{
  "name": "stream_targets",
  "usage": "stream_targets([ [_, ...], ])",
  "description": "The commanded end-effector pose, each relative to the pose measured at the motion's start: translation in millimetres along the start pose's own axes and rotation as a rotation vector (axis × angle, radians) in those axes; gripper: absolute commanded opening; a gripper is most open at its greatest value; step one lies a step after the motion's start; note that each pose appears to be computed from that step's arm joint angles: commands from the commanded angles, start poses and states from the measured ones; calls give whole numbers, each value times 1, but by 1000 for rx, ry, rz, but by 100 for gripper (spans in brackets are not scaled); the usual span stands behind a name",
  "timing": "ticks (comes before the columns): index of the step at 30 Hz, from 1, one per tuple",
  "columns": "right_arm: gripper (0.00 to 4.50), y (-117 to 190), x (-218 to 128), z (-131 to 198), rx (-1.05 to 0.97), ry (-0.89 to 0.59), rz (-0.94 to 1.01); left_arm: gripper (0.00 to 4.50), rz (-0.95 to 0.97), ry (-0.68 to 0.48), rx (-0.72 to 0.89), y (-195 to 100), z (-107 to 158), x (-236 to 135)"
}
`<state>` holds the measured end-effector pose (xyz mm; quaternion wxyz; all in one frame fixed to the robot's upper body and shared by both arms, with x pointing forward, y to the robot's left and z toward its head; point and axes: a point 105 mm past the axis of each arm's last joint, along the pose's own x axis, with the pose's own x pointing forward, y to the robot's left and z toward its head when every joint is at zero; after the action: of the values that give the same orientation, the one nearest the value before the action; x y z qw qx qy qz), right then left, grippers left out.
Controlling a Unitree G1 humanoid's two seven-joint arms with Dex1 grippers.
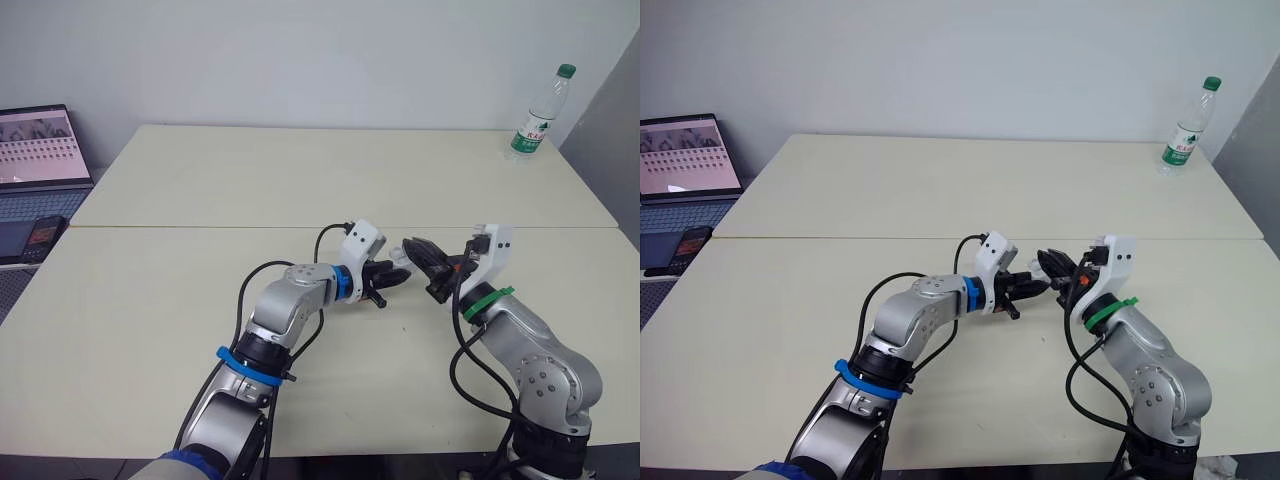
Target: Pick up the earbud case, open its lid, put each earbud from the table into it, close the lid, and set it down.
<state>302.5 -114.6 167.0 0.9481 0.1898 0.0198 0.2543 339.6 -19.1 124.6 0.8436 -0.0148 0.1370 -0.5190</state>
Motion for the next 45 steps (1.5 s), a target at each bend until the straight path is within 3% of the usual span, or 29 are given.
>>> stream_targets([
  [1,37,3,0,4,-7,-31,10,78,-42,-86,40,-9,27,-2],
  [33,37,5,2,-6,35,-14,-1,78,-98,-140,-27,-20,35,-6],
  [43,393,1,-3,9,22,-70,9,78,-91,-136,-20,-19,32,-6],
  [45,443,-4,-7,17,-9,-81,16,78,-82,-136,-14,-17,32,-7],
])
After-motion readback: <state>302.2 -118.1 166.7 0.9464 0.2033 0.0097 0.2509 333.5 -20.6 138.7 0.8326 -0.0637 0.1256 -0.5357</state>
